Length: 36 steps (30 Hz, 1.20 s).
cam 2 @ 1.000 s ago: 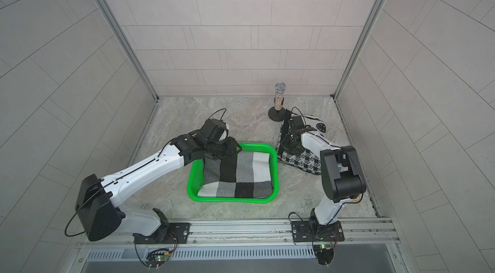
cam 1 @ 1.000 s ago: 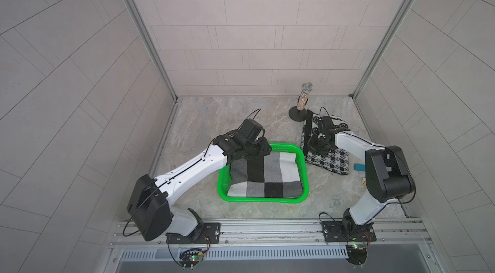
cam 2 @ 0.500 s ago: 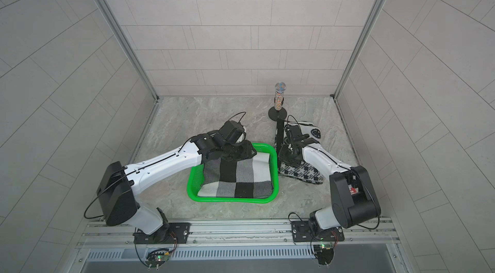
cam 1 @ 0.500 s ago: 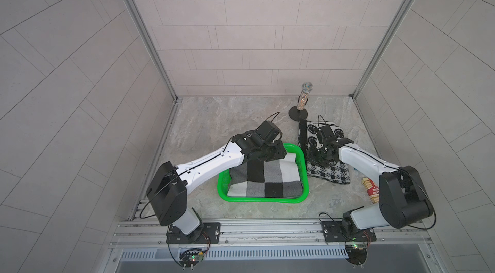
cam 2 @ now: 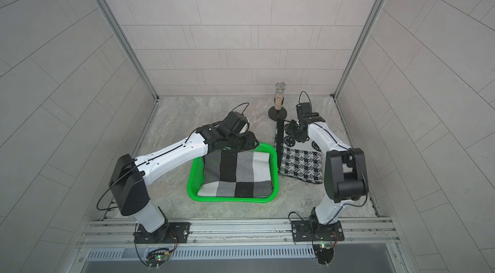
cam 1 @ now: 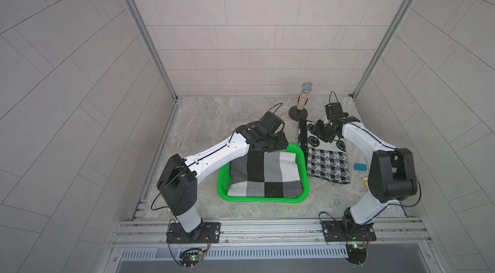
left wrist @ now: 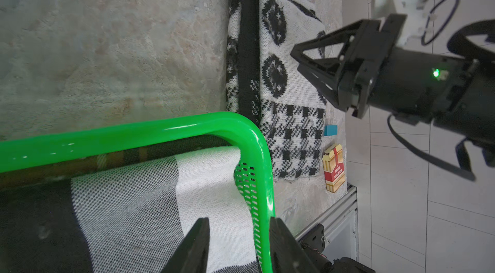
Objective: Put the folded scarf in the basket
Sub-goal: Adjust the scarf at the center of the board.
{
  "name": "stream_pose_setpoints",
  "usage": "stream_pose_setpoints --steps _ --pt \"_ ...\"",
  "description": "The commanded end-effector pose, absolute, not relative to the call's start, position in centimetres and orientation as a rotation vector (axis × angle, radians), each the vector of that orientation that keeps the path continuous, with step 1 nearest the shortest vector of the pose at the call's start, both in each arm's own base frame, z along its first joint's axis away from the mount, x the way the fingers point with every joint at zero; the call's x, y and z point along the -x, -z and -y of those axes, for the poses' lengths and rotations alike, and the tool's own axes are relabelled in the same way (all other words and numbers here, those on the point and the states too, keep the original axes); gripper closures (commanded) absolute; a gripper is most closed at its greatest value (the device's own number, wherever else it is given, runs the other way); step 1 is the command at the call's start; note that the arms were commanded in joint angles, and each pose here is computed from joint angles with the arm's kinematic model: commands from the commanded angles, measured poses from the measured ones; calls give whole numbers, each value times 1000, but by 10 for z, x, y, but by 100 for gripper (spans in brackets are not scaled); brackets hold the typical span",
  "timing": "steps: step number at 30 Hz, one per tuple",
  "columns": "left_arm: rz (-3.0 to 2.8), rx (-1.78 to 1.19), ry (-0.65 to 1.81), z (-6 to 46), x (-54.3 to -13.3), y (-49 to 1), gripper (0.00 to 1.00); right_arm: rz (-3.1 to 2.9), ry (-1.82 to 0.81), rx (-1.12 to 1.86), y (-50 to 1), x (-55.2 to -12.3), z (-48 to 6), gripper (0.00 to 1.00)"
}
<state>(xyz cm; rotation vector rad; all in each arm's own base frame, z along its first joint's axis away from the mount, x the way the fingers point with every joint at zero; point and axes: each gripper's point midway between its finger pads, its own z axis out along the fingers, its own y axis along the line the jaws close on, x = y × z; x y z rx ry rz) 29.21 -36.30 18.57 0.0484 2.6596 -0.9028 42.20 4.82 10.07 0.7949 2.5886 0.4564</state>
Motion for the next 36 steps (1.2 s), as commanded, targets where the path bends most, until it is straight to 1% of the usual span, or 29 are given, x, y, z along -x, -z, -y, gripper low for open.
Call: stream_pose_setpoints --steps 1,5,9,14,18,22,28,33,36 --pt "-2683 -85 900 366 -288 -183 57 -2635 -487 -817 -81 -436 -56 61" --pt "-2691 -85 887 364 -287 -178 57 -2710 -534 -773 -60 -440 -75 63" --pt "-2695 -65 868 356 -292 -174 57 -2767 -563 -673 -52 -423 -104 63" --pt "-2672 -23 849 344 -314 -176 56 -2799 -615 -569 -48 -396 -135 63" --pt "-2651 18 803 327 -342 -179 54 -2796 -686 -482 -50 -381 -154 63" --pt "-2641 23 785 319 -369 -179 54 -2762 -663 -440 -69 -377 -146 63" --pt "-2632 -101 764 326 -398 -177 54 -2665 -623 -495 -100 -387 -124 61" --pt "-2674 -186 761 337 -417 -160 52 -2624 -568 -657 -85 -401 -99 60" --pt "-2700 -256 759 345 -425 -147 50 -2626 -563 -707 -69 -412 -96 61"
